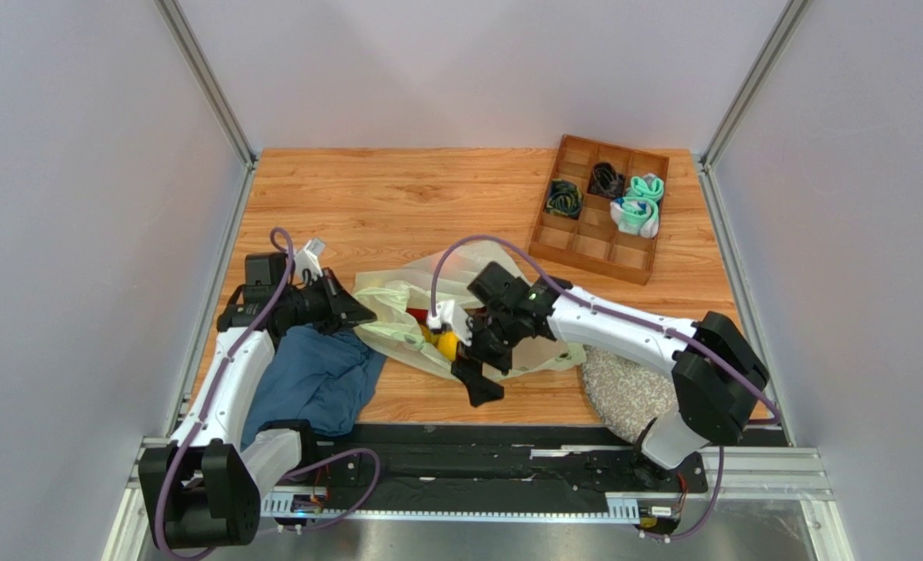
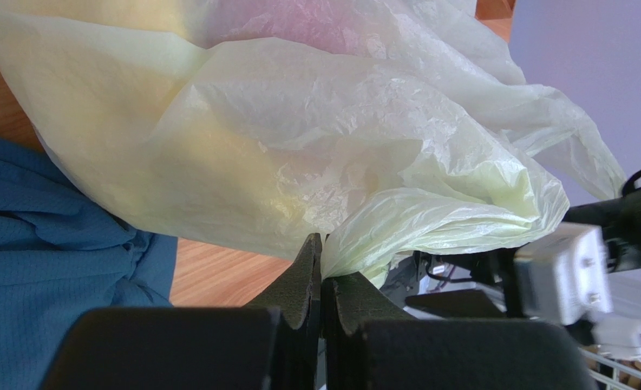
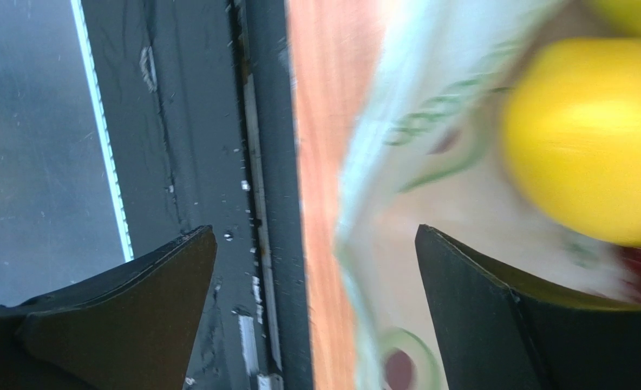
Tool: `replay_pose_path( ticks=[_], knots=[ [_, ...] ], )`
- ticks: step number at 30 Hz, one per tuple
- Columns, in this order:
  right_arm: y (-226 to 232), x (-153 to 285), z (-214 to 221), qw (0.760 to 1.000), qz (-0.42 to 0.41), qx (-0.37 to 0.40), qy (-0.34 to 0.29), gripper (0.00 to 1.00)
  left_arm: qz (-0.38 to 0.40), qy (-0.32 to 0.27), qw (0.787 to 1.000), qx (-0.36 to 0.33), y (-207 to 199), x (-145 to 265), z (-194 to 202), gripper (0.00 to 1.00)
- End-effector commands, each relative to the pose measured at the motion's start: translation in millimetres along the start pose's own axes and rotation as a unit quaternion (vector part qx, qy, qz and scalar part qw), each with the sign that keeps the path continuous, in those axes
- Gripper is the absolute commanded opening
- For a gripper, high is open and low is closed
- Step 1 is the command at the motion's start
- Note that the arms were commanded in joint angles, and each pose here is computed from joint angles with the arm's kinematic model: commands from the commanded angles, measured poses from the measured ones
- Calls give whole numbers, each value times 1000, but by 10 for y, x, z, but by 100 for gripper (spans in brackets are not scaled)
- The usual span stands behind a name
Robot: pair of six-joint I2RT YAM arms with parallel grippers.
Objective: Take the fake fruits out of the plastic bag
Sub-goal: Take out the fake fruit from the plastic bag.
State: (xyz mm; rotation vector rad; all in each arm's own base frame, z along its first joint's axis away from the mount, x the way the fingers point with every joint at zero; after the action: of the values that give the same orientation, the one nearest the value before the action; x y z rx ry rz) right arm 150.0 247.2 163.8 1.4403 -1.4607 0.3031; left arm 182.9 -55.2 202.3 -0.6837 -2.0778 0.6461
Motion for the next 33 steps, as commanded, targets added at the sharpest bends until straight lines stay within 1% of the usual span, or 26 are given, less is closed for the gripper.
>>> replay_pose_path(
  ticks=[1, 2, 3, 4, 5, 6, 7, 8, 10, 11, 14, 16, 17, 18, 20, 21, 23, 24, 27, 30, 31, 33],
  knots=[
    [-50, 563, -354, 998, 25, 42, -44, 95, 8, -20, 999, -24, -63, 66, -37, 0],
    [-86, 654, -346, 999, 15, 30, -41, 94, 9, -22, 999, -29, -66, 69, -39, 0],
    [-78, 780, -469, 997, 14, 45, -56, 94, 12, -25, 999, -34, -79, 82, -38, 0],
    [-99, 820, -504, 997, 4, 62, -56, 91, 10, -26, 999, -37, -82, 86, -32, 0],
    [-165, 799, -494, 998, -3, 49, -33, 86, 10, -30, 999, -41, -91, 100, -30, 0],
    [-205, 783, -519, 999, -4, 48, -25, 79, 10, -32, 999, -43, -97, 111, -17, 0],
    [-239, 784, -591, 998, 4, 53, -22, 68, 9, -33, 998, -45, -103, 115, -14, 0],
    [-334, 679, -592, 999, 2, 41, 0, 62, 10, -34, 998, -46, -110, 121, -17, 0],
    [-442, 621, -660, 999, 28, 37, 7, 56, 10, -41, 997, -57, -138, 146, -49, 0],
    [-516, 543, -692, 998, 39, 39, 11, 55, 9, -43, 997, -60, -140, 153, -59, 0],
    [-615, 517, -780, 994, 81, 60, 32, 57, 10, -49, 996, -69, -167, 174, -101, 0],
    [-721, 478, -800, 991, 108, 53, 51, 57, 12, -51, 996, -75, -184, 188, -103, 0],
    [-736, 492, -849, 990, 119, 55, 49, 58, 11, -52, 996, -76, -181, 189, -106, 0],
    [-769, 467, -849, 989, 125, 52, 54, 63, 12, -54, 995, -79, -190, 196, -98, 0],
    [-802, 449, -869, 988, 138, 58, 48, 69, 10, -53, 995, -80, -179, 198, -72, 0],
    [-806, 437, -871, 987, 138, 63, 46, 73, 9, -54, 995, -81, -175, 198, -64, 0],
    [-790, 377, -880, 987, 133, 75, 42, 77, 8, -52, 995, -81, -165, 195, -42, 0],
    [-769, 342, -883, 987, 131, 84, 45, 84, 7, -52, 995, -79, -163, 196, -39, 0],
    [-658, 203, -869, 985, 121, 113, 55, 82, 8, -50, 996, -79, -165, 195, -37, 0],
    [-554, 96, -850, 983, 118, 135, 48, 82, 9, -55, 995, -83, -186, 209, -67, 0],
    [-511, 57, -888, 980, 123, 150, 38, 82, 9, -56, 995, -82, -185, 210, -70, 0],
    [-519, -25, -886, 976, 141, 158, 47, 84, 11, -58, 995, -83, -191, 212, -75, 0]
  ],
)
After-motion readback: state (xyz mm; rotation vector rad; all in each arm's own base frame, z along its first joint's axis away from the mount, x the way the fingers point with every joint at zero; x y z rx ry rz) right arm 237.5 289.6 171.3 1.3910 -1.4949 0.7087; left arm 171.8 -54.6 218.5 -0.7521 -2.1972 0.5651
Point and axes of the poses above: each gripper's point midway between its finger pads, its own x axis back along the fingers, its own y axis along the line the jaws close on, z = x × y, the point moved 10 cm from there along x, back along the fingers, and after that the axes turned 15 degrees about -x, right-handed, at the moved point
